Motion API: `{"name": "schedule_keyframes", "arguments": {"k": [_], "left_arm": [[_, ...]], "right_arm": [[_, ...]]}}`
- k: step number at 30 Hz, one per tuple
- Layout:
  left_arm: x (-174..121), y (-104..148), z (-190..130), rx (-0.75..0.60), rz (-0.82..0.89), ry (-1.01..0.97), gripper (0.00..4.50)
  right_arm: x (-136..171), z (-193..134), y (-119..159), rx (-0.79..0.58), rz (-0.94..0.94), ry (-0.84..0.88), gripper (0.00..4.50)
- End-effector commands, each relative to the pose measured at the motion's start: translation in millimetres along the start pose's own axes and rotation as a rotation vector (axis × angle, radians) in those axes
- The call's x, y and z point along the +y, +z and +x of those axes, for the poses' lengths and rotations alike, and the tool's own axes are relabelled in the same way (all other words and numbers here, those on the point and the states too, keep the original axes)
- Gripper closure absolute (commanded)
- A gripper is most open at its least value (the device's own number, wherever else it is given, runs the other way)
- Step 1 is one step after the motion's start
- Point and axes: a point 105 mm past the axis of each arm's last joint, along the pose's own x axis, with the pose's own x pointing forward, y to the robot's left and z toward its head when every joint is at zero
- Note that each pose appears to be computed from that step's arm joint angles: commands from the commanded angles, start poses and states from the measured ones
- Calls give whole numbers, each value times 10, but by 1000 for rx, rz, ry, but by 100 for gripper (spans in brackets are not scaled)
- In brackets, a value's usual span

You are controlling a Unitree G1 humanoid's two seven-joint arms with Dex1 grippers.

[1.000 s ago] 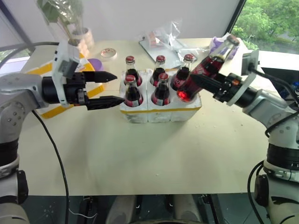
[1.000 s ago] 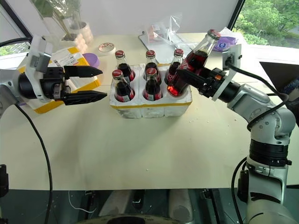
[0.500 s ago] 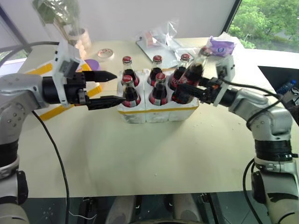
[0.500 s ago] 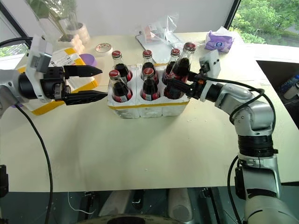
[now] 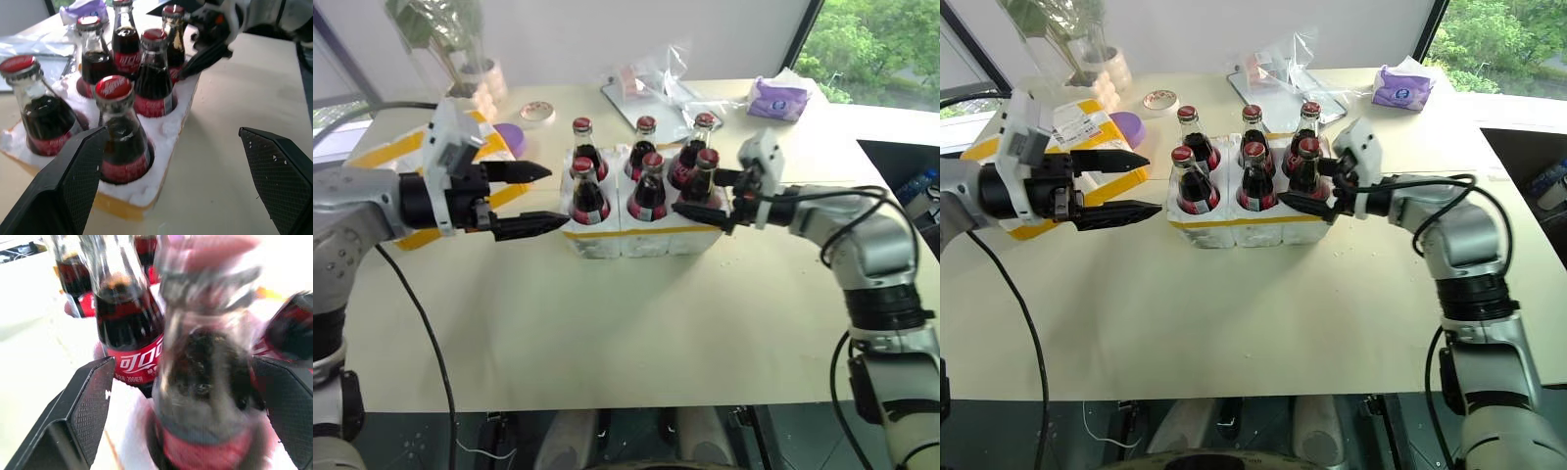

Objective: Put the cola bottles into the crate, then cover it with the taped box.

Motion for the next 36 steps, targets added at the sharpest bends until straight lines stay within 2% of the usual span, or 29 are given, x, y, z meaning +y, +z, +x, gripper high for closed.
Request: {"name": "schedule_keyframes", "arguments": {"k": [1, 6, 11, 15, 20, 24, 28, 36], "left_arm": [[114, 106, -305, 26, 106, 171, 0], [318, -170, -782, 213, 151, 437, 0], [556, -683, -1420, 547, 314, 724, 0], [697, -1135, -1818, 815, 466, 832, 0], [908, -1410, -1896, 899, 576, 892, 0], [1109, -1621, -1810, 919, 632, 910, 0], [1317, -1721, -1676, 885, 670, 973, 0], [1487, -1862, -1557, 905, 694, 992, 0]], "right_arm": [[135, -338, 530, -118, -61, 73, 2], [204, -655, 845, -165, -44, 125, 2], [187, -697, 828, -135, -92, 121, 2], [203, -635, 807, -149, -84, 151, 2], [207, -593, 819, -154, -94, 166, 2], [213, -608, 876, -166, -101, 164, 2], [247, -646, 899, -168, -100, 167, 2], [233, -753, 913, -150, -107, 120, 2]]}}
